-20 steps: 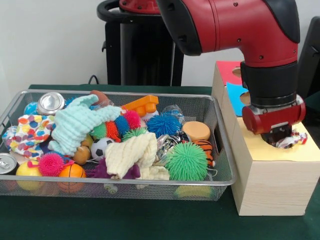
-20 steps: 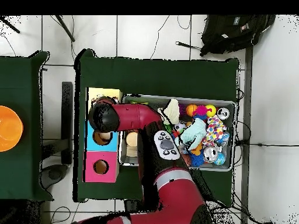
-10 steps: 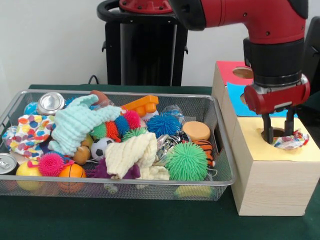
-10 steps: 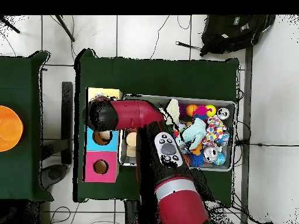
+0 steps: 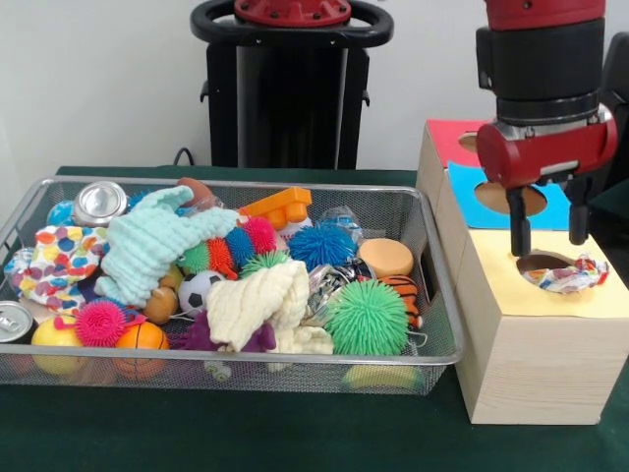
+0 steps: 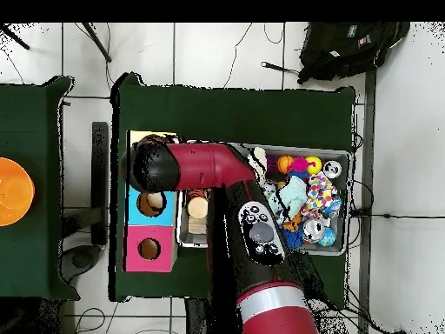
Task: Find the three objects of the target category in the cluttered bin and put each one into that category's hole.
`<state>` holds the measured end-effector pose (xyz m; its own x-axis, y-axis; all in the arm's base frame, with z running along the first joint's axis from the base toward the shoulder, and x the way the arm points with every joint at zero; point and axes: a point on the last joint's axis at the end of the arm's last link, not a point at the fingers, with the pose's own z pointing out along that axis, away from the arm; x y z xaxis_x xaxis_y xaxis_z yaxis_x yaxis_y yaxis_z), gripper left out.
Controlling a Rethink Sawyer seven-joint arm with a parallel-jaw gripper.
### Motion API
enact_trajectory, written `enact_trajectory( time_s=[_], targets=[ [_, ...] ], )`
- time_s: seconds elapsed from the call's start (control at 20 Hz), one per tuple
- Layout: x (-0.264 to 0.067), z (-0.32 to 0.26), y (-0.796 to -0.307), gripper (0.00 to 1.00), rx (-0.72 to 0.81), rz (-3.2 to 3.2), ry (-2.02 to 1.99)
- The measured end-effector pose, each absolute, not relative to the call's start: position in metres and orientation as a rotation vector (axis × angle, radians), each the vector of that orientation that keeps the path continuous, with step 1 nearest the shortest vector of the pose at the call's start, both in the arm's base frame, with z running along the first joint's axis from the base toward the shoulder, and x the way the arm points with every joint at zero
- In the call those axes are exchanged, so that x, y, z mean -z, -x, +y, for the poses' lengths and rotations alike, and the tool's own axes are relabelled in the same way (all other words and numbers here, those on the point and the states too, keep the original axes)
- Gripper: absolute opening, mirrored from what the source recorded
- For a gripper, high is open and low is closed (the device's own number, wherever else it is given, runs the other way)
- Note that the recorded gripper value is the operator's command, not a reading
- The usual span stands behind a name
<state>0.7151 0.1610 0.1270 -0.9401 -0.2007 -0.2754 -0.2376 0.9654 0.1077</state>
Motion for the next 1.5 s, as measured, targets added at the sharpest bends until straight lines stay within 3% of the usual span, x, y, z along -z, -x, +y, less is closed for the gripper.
enact_trajectory(
  time_s=[0.35,0.4,1.5],
  targets=[
    [-0.143,0.15,-0.722,1.0,-0.187,2.828,0.305],
    [-0.149,0.149,-0.724,0.0,-0.182,2.819,0.303],
    [-0.178,0.149,-0.738,0.0,-0.235,2.791,0.205]
  ],
)
